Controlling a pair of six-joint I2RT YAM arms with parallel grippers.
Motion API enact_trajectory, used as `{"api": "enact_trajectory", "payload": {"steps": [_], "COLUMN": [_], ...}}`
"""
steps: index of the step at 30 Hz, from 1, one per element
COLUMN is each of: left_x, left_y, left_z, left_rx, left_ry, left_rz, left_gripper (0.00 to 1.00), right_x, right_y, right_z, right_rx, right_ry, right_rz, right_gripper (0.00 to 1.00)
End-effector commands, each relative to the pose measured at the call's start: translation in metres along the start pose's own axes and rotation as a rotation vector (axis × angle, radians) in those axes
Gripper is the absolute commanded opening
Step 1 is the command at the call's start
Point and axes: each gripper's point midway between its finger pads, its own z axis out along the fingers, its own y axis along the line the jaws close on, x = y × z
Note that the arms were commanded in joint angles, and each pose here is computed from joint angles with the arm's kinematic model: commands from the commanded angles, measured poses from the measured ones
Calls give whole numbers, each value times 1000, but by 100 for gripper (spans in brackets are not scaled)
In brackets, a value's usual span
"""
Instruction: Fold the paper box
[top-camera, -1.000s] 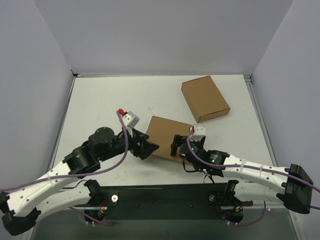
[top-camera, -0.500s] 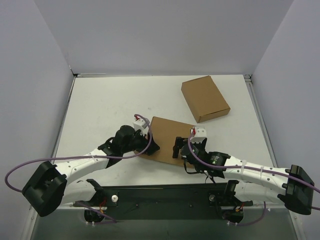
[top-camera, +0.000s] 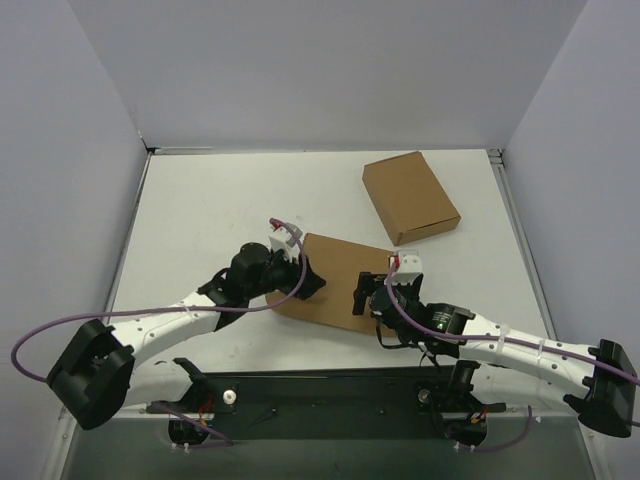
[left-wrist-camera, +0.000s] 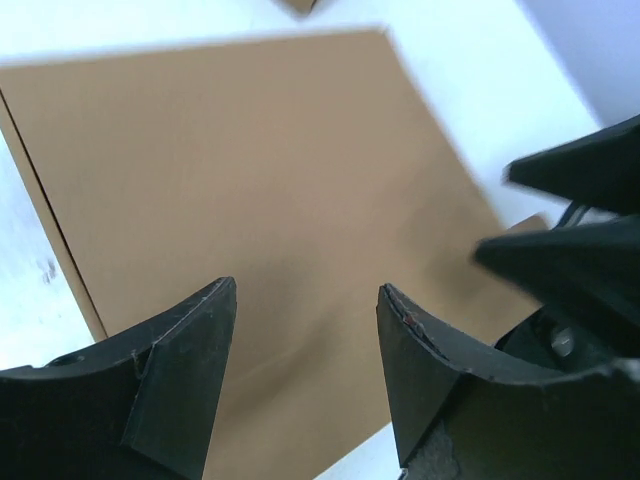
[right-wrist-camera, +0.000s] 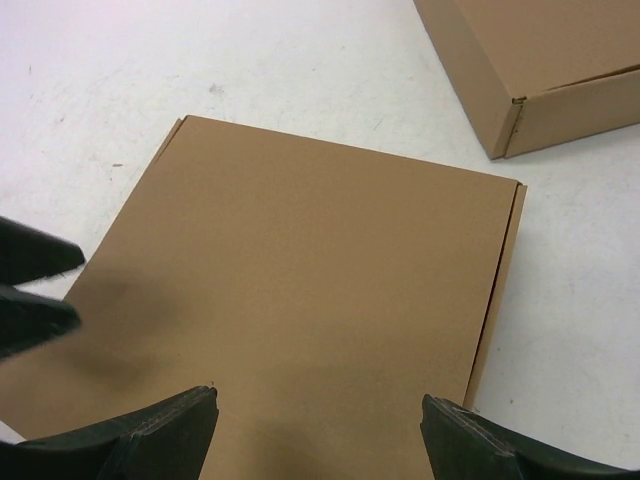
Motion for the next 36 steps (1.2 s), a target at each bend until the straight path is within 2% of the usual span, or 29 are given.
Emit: {"api": "enact_trajectory", "payload": {"steps": [1, 6, 9, 14, 17, 19, 25, 27, 30, 32, 36], "left_x": [53, 74, 58, 0, -21, -23, 8, 14, 13, 12, 7], "left_y": [21, 30, 24, 3, -2, 1, 21, 24, 23, 24, 20], "left_z": [9, 10, 8, -6, -17, -19, -8, -7, -8, -11, -28], "left_rx": [-18, -36, -29, -26, -43, -59, -108, -112, -110, -121, -137], "left_ry": [89, 131, 115, 23, -24, -28, 46, 57, 56, 58, 89], "left_rz": [-59, -76, -50, 11, 42, 53, 34, 23, 23, 28, 60], "left_gripper": [68, 68, 68, 68, 71, 72, 72, 72, 72, 72, 73], "right_x": [31, 60, 51, 11, -3, -1, 24, 44, 56, 64, 68], "right_y": [-20, -38, -38, -24, -28, -32, -27, -26, -28, -41, -45], "right_z": [5, 8, 7, -6, -11, -10, 6, 12, 23, 26, 19], "right_rx": [63, 101, 93, 48, 70, 82, 21, -25, -47, 11, 2], "right_ry": [70, 126, 110, 52, 35, 40, 79, 142, 175, 209, 236], "right_rz": [0, 5, 5, -39, -109, -113, -51, -40, -3, 18, 21], "right_gripper": [84, 84, 84, 84, 84, 76, 61, 56, 52, 51, 52]}}
